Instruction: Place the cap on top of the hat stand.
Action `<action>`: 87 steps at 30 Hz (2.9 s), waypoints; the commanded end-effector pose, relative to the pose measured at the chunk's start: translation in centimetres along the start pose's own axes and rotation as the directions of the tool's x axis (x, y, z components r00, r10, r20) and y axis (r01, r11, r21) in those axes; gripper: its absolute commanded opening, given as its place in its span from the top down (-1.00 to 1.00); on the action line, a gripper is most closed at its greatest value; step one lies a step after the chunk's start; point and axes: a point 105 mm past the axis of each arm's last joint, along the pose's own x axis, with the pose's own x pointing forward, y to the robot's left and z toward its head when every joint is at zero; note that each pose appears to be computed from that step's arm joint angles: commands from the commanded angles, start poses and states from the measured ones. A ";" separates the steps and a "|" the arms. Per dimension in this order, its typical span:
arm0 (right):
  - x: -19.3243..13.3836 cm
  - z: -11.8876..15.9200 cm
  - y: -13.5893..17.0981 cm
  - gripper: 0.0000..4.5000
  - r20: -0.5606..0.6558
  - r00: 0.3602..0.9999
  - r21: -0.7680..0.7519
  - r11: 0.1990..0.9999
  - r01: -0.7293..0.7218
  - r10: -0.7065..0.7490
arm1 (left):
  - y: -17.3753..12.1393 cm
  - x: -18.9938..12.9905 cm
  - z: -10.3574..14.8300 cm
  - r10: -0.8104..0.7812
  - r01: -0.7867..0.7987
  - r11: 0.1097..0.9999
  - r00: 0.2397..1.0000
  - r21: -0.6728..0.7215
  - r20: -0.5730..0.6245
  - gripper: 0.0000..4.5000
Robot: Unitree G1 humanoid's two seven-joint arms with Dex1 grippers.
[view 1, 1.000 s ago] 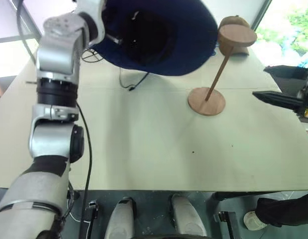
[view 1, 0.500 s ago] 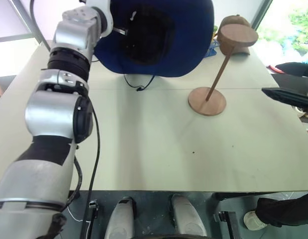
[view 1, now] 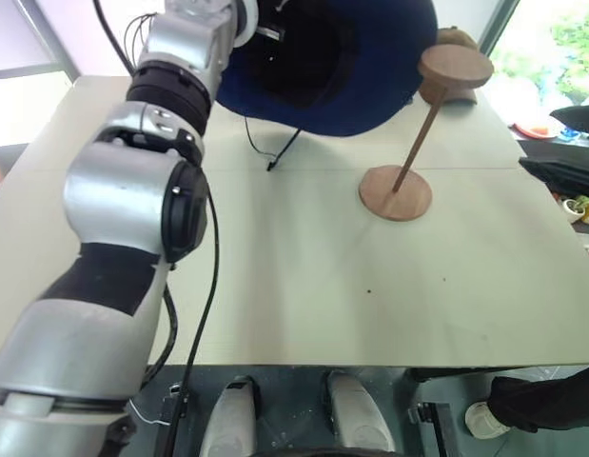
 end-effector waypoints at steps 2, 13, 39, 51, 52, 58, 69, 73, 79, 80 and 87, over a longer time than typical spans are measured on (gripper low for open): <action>-0.7 1.6 0.2 -1.00 0.039 0.999 -0.058 0.998 0.028 -0.026 | -3.8 -0.8 7.7 -0.128 0.139 0.990 0.964 -0.030 0.235 0.99; -1.0 1.7 0.3 -1.00 0.054 0.997 -0.046 0.997 0.056 -0.054 | -10.3 -3.4 13.9 -0.391 0.406 0.911 0.797 0.072 0.459 0.99; -8.7 -1.3 2.8 -1.00 -0.121 0.979 0.131 0.975 0.181 -0.166 | -12.1 -11.9 -6.6 -0.840 0.117 0.326 0.492 0.938 0.230 0.99; -8.8 -0.6 2.3 -1.00 -0.109 0.973 0.119 0.969 0.218 -0.206 | -11.1 -11.5 -12.7 -0.837 0.112 0.170 0.541 0.979 0.084 0.99; -8.6 -0.6 2.1 -1.00 -0.106 0.972 0.116 0.968 0.221 -0.209 | -11.1 -11.3 -12.7 -0.833 0.107 0.171 0.547 0.980 0.086 0.99; -8.0 -0.7 1.8 -1.00 -0.100 0.975 0.115 0.971 0.208 -0.197 | -11.5 -11.5 -14.2 -0.848 0.077 0.094 0.529 0.993 0.039 0.99; -7.3 -1.1 1.4 -1.00 -0.101 0.979 0.119 0.975 0.190 -0.178 | -10.5 -11.5 -15.5 -0.856 -0.039 -0.018 0.518 0.999 0.005 0.99; -7.1 -1.5 1.1 -1.00 -0.108 0.979 0.118 0.975 0.186 -0.174 | -10.4 -11.3 -14.6 -0.848 -0.025 0.045 0.527 0.999 0.052 0.99; -6.6 -1.8 0.3 -1.00 -0.113 0.977 0.107 0.975 0.193 -0.181 | -10.2 -11.0 -13.1 -0.838 -0.004 0.128 0.534 0.992 0.110 0.22; -6.6 -1.8 0.2 -1.00 -0.112 0.977 0.105 0.976 0.192 -0.180 | -10.2 -11.1 -12.9 -0.839 -0.002 0.139 0.531 0.990 0.118 -0.03; -6.1 -1.9 -0.2 -1.00 -0.112 0.979 0.089 0.980 0.178 -0.168 | -9.5 -12.4 -12.7 -0.862 0.023 0.147 0.493 0.989 0.116 -0.98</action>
